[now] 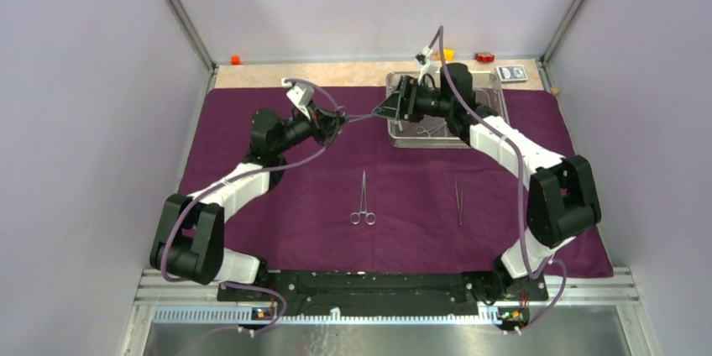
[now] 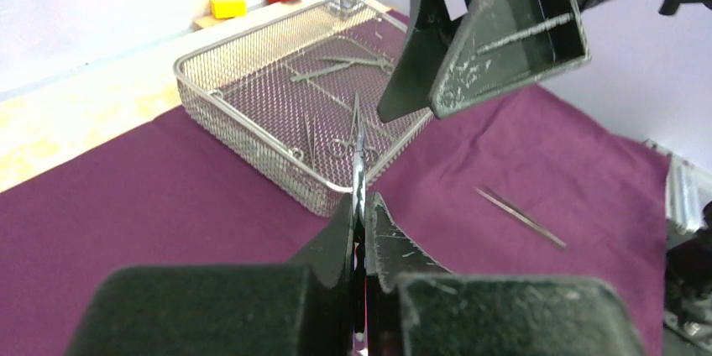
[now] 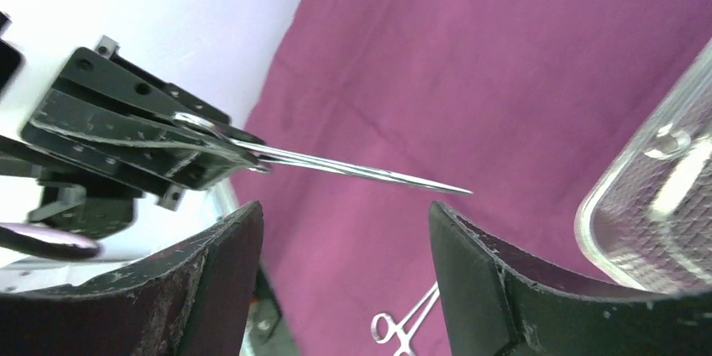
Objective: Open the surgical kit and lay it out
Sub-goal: Place the medical item in the surgical kit.
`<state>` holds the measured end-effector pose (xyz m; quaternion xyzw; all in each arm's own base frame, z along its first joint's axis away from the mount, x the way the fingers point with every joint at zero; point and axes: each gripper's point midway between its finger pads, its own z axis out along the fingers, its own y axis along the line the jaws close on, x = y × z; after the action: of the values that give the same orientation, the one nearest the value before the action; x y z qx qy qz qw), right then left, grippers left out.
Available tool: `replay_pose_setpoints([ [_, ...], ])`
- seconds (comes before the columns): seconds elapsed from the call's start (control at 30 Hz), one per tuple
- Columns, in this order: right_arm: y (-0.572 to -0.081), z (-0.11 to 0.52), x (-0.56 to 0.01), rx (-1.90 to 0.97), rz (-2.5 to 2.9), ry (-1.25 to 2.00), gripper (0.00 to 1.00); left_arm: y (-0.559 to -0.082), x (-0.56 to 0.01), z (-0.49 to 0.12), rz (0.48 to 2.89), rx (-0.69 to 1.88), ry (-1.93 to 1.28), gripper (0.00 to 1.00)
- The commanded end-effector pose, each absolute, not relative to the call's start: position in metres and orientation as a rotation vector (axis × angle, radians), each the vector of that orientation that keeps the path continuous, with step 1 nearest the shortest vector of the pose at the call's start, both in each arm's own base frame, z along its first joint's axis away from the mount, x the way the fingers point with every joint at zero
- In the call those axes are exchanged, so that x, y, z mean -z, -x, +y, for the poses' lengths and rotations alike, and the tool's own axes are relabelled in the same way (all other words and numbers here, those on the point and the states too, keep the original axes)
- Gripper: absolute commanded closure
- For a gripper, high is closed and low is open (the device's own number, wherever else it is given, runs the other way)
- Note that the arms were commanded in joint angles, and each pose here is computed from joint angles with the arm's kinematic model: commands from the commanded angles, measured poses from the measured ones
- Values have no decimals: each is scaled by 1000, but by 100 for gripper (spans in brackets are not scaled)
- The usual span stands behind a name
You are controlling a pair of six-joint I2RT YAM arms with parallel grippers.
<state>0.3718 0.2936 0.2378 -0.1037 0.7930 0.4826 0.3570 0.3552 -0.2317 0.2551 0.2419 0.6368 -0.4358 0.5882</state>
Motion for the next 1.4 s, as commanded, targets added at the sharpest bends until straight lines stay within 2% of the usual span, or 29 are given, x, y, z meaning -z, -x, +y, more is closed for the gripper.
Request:
replay_pose_setpoints([
  [0.0,-360,310,-253,-1524,1989,218,29,-344,-295,-227,1214,879,-636,100],
  [0.6,-357,317,-242,-1779,1930,126,33,-316,-278,-243,1048,794,-775,100],
  [0.9,-360,313,-246,-1823,1894,102,50,-312,-264,-250,1035,751,-814,100],
  [1.1,-362,308,-253,-1842,1858,101,68,-317,-254,-250,1053,708,-815,100],
  [1.37,-367,297,-260,-1865,1810,103,74,-323,-250,-242,1079,684,-746,100],
])
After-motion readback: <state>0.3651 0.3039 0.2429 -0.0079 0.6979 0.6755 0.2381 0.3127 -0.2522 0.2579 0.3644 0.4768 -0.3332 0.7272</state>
